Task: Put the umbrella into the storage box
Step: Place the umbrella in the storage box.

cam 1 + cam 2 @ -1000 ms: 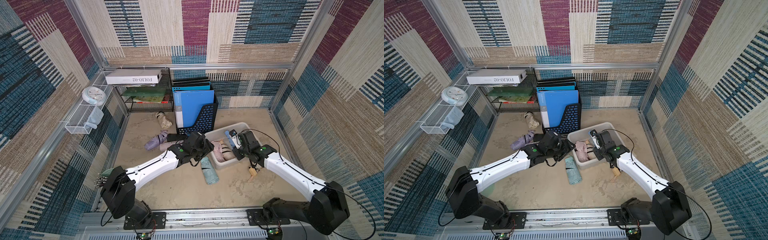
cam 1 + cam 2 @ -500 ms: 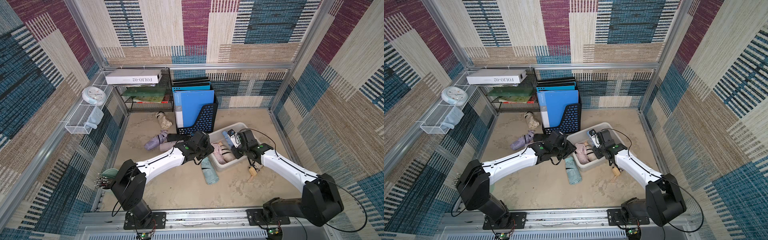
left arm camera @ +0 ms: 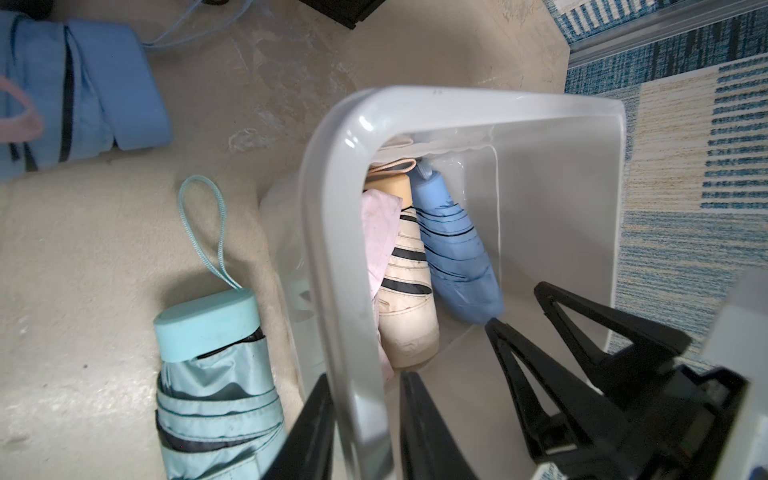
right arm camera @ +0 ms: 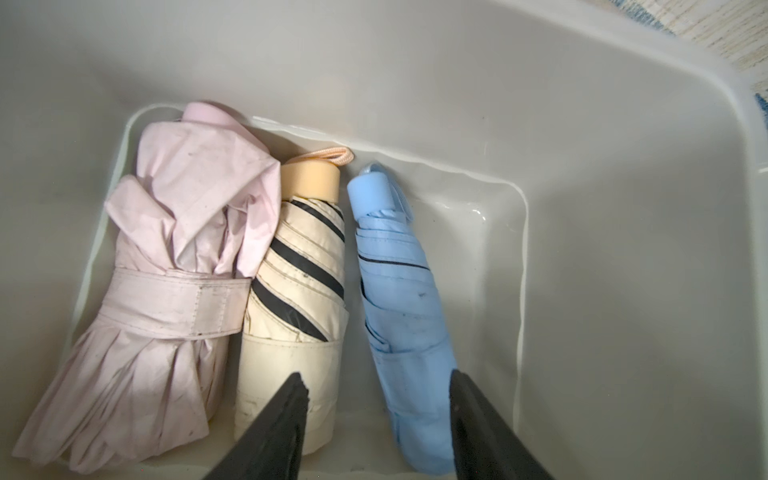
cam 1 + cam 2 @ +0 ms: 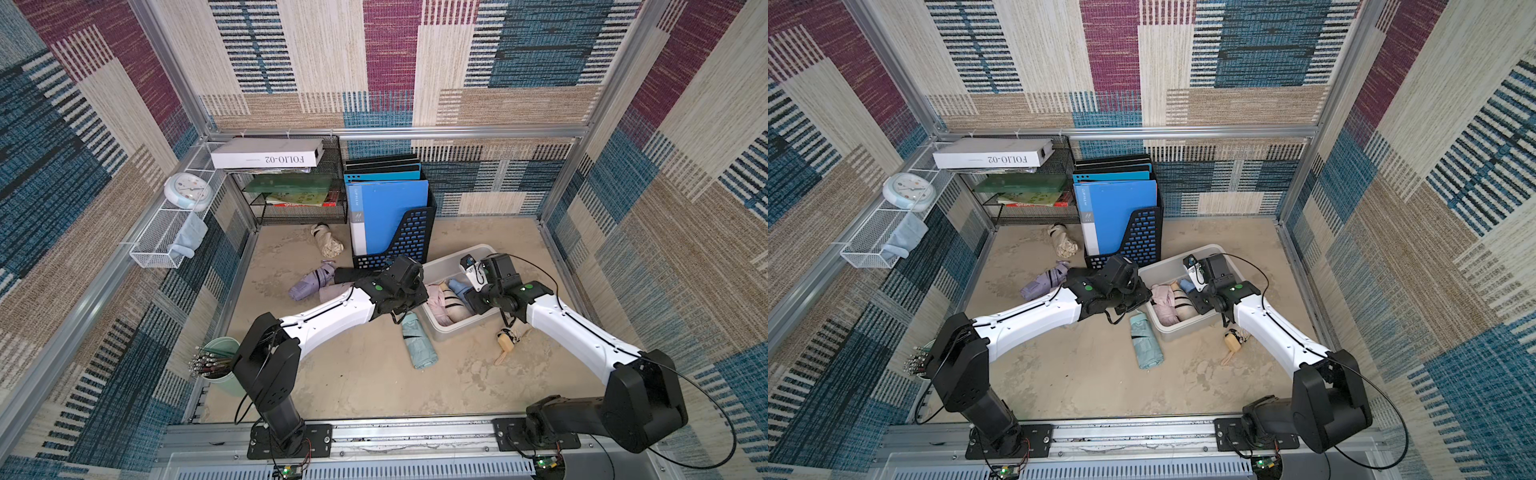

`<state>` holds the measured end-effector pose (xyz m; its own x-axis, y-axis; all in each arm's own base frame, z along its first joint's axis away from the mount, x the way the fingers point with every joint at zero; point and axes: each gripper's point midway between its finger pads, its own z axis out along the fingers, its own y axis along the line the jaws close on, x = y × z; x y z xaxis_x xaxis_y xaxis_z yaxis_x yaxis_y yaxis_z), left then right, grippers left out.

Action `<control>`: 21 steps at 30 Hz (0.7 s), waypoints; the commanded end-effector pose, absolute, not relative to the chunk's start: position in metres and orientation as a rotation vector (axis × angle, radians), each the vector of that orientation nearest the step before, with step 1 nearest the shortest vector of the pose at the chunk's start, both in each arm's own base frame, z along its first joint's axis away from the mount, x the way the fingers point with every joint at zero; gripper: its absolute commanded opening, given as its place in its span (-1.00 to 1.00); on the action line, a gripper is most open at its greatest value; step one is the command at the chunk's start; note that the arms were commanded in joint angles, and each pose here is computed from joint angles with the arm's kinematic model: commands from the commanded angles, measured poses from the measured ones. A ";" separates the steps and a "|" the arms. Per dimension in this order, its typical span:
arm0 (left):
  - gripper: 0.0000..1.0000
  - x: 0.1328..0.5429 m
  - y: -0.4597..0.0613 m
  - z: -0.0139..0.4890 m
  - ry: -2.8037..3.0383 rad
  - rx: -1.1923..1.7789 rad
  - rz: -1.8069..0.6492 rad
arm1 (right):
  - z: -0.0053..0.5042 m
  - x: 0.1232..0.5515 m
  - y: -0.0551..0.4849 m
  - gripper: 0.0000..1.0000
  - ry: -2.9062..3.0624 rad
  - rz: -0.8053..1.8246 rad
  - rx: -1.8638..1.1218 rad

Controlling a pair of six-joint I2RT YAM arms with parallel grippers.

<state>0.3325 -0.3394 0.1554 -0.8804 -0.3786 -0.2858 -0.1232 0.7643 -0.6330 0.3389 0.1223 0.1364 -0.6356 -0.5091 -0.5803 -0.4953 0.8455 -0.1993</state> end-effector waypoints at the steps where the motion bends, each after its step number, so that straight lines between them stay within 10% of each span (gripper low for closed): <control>1: -0.40 0.337 -0.340 0.159 2.545 -0.313 -0.850 | 0.147 0.350 0.122 0.13 2.352 0.032 -0.657; 21: -0.48 0.343 -0.343 0.157 2.538 -0.205 -0.803 | 0.093 0.396 0.074 -0.43 2.475 -0.201 -0.332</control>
